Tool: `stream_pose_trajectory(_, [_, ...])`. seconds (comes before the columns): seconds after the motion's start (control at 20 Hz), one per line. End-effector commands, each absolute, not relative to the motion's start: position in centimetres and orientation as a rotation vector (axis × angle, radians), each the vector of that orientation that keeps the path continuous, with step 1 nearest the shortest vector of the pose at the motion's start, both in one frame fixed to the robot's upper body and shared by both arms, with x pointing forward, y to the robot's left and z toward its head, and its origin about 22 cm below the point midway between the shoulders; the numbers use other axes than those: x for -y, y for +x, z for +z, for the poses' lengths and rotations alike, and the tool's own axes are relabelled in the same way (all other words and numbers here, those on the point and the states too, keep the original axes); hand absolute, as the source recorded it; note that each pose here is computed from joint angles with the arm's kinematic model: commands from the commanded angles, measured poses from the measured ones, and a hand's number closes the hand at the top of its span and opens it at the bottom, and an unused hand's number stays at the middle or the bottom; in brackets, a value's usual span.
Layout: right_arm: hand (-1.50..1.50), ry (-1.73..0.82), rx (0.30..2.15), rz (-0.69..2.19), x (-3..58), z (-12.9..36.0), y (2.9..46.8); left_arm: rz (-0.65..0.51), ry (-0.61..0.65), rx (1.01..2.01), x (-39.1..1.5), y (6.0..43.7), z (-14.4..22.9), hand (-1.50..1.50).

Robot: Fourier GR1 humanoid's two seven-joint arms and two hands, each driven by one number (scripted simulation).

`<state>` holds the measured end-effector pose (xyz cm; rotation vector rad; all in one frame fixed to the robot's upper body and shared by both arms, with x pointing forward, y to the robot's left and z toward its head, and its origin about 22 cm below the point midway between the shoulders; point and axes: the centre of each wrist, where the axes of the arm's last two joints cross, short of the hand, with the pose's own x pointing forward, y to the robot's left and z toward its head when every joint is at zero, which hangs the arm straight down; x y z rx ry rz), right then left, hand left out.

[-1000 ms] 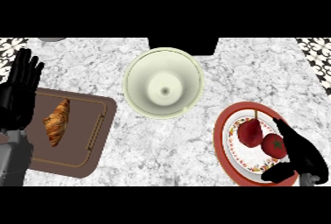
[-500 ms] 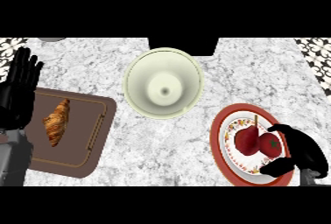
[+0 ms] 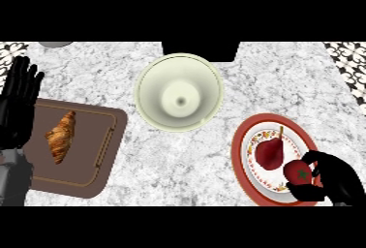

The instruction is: Pick the tomato from the plate and place it in the bowl

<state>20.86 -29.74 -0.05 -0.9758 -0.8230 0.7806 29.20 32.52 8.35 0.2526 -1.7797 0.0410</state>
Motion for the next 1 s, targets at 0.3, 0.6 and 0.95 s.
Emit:
stream_pose_trajectory(0.3, [1.50, -1.128, 0.483, 0.559, 25.2, 0.6, 7.2, 0.060, 0.273, 1.769, -34.4, 27.9, 7.7, 0.00])
stream_pose_trajectory(0.6, [1.50, -1.324, 0.510, 0.465, 22.7, 8.1, 4.1, 0.047, 0.283, 1.766, -34.8, 27.9, 8.3, 0.00])
stream_pose_trajectory(0.95, [1.50, -1.361, 0.814, 0.410, 20.0, 15.9, 3.3, 0.033, 0.265, 1.781, -32.4, 28.6, 8.4, 0.00])
